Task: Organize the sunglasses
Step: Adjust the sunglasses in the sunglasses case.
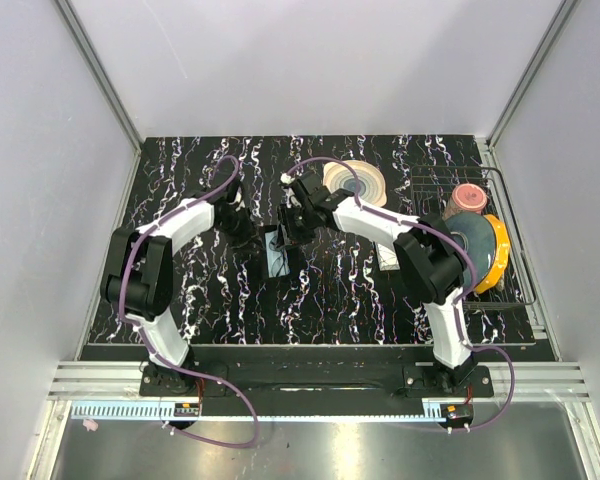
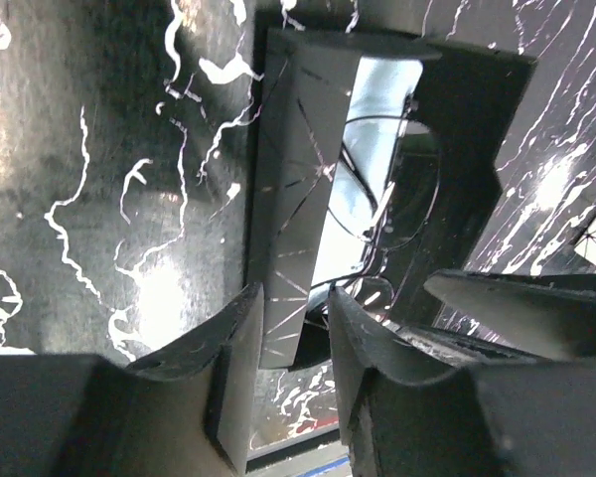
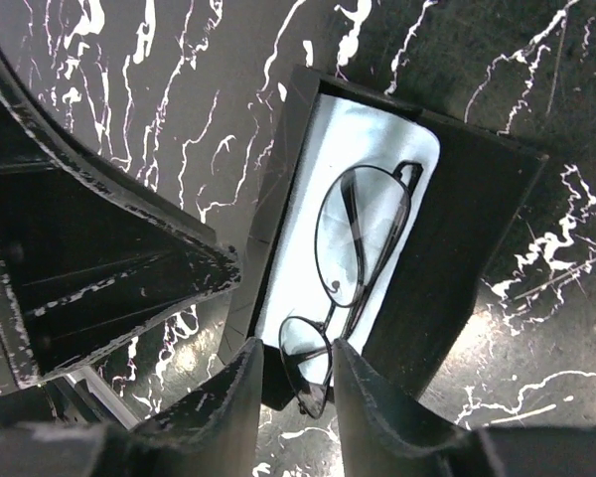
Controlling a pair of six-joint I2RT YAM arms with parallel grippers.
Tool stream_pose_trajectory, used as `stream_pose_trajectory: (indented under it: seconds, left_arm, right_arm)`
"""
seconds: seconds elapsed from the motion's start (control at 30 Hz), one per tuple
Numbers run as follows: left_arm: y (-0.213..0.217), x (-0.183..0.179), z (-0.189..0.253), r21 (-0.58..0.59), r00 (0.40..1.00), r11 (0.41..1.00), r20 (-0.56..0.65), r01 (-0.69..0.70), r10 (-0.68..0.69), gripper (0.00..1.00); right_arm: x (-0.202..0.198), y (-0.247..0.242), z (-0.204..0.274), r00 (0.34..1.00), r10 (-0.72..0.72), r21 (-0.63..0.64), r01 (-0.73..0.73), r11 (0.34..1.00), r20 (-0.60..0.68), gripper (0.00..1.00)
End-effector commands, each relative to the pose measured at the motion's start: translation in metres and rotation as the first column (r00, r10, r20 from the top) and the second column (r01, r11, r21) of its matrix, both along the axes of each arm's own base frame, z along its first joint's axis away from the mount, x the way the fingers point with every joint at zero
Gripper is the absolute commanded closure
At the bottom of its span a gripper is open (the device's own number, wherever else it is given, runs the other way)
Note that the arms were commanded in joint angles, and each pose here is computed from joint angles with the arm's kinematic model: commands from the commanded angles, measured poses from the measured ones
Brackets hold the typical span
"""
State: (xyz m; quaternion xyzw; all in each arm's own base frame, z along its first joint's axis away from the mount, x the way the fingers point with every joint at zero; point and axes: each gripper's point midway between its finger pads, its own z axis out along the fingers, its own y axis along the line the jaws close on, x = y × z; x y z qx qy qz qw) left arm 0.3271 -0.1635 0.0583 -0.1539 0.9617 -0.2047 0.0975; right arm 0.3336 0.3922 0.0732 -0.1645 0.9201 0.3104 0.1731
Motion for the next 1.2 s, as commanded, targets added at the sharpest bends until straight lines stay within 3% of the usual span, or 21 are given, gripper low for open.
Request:
stream_pose_trajectory:
  seconds: [0.0,0.6,0.8,0.97,1.17]
  left_arm:
    - [-0.009,0.015,-0.003,-0.056,0.999,0.998,0.037,0.019,-0.017,0.66]
    - [-0.006,0.016,-0.022,-0.03,0.999,0.999,0.002,0.035,-0.035,0.72]
    - [-0.008,0.016,-0.022,-0.036,0.999,0.999,-0.001,0.04,-0.041,0.75]
    - [-0.007,0.015,-0.025,-0.034,0.999,0.998,-0.007,0.043,-0.043,0.76]
    - [-0.007,0.013,-0.027,-0.035,0.999,0.998,-0.012,0.047,-0.047,0.78]
  right_arm:
    - [0.007,0.012,0.018,1.0,0.024,0.049,-0.025,0.998,0.019,0.63]
    - [0.011,-0.002,-0.011,1.0,0.009,-0.074,-0.008,0.997,0.006,0.66]
    - [0.008,0.004,-0.02,0.999,0.023,-0.045,-0.024,0.999,-0.026,0.76]
    - [0.008,0.007,-0.019,1.0,0.011,-0.024,-0.012,1.0,-0.029,0.96]
    - [0.006,0.015,-0.011,0.999,0.02,0.053,-0.019,0.998,-0.025,1.0]
